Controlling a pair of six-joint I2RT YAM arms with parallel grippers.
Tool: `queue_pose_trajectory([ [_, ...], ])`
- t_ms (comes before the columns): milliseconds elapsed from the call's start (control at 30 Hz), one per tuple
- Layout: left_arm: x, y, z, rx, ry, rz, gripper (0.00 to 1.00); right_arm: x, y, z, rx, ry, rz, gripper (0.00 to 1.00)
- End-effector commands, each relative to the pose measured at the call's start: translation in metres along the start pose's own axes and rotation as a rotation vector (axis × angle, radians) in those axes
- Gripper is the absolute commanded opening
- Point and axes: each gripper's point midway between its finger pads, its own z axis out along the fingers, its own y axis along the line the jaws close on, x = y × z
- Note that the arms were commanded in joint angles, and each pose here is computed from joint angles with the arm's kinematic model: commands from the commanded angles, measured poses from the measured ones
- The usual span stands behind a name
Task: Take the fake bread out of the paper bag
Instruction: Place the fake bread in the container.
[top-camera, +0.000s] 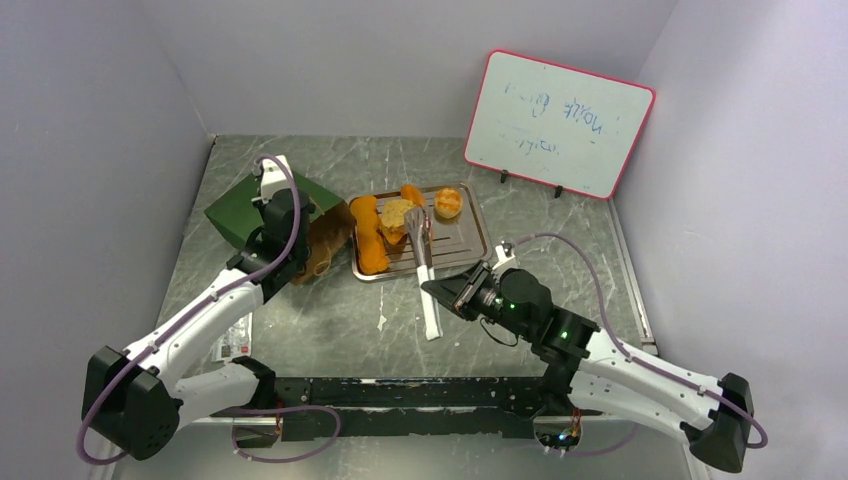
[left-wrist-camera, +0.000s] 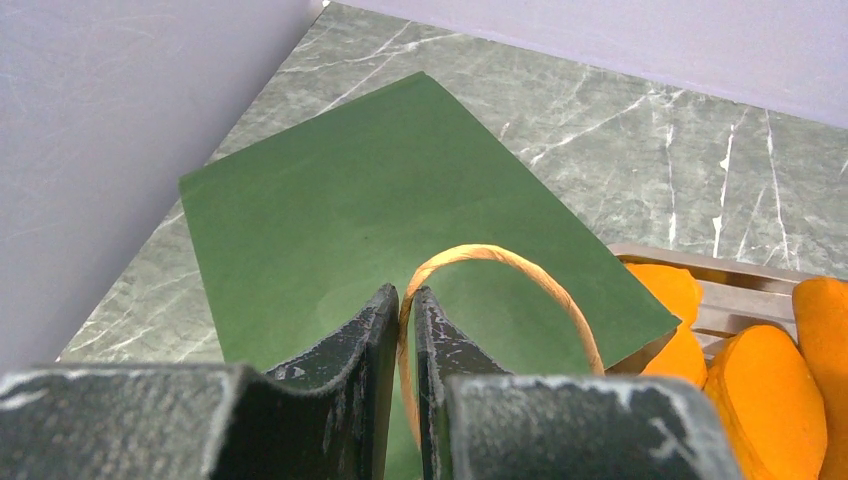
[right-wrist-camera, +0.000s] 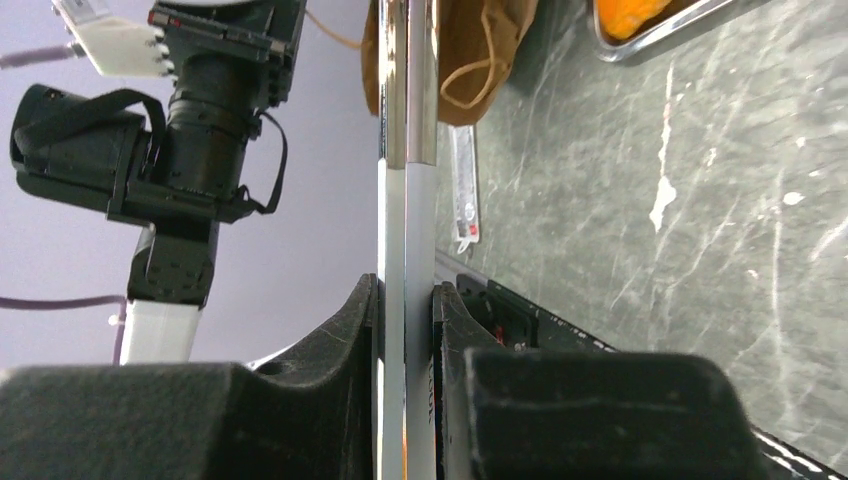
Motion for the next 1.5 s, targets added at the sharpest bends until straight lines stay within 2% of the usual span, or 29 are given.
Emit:
queue_pose_trajectory([
  [0, -0.019, -0.006, 0.002, 0.031, -0.04, -0.059, 0.07, -0.028, 0.017, -0.01, -0.014, -0.136, -0.017, 0.0],
  [267, -0.019, -0.008, 0.001, 0.048, -0.039, -0.063, 0.07, -0.053, 0.012, -0.026, 0.021, -0.26, -0.016, 0.0],
  [467, -0.025, -0.008, -0.003, 0.066, -0.045, -0.072, 0.07, -0.063, -0.007, -0.035, 0.073, -0.322, 0.029, 0.0],
  [1033, -0.036, -0.005, -0.01, 0.087, -0.061, -0.083, 0.07, -0.047, -0.061, -0.022, 0.148, -0.299, 0.141, 0.0],
  [1467, -0.039, -0.007, -0.01, 0.098, -0.069, -0.074, 0.07, -0.055, -0.088, -0.007, 0.156, -0.31, 0.198, 0.0],
])
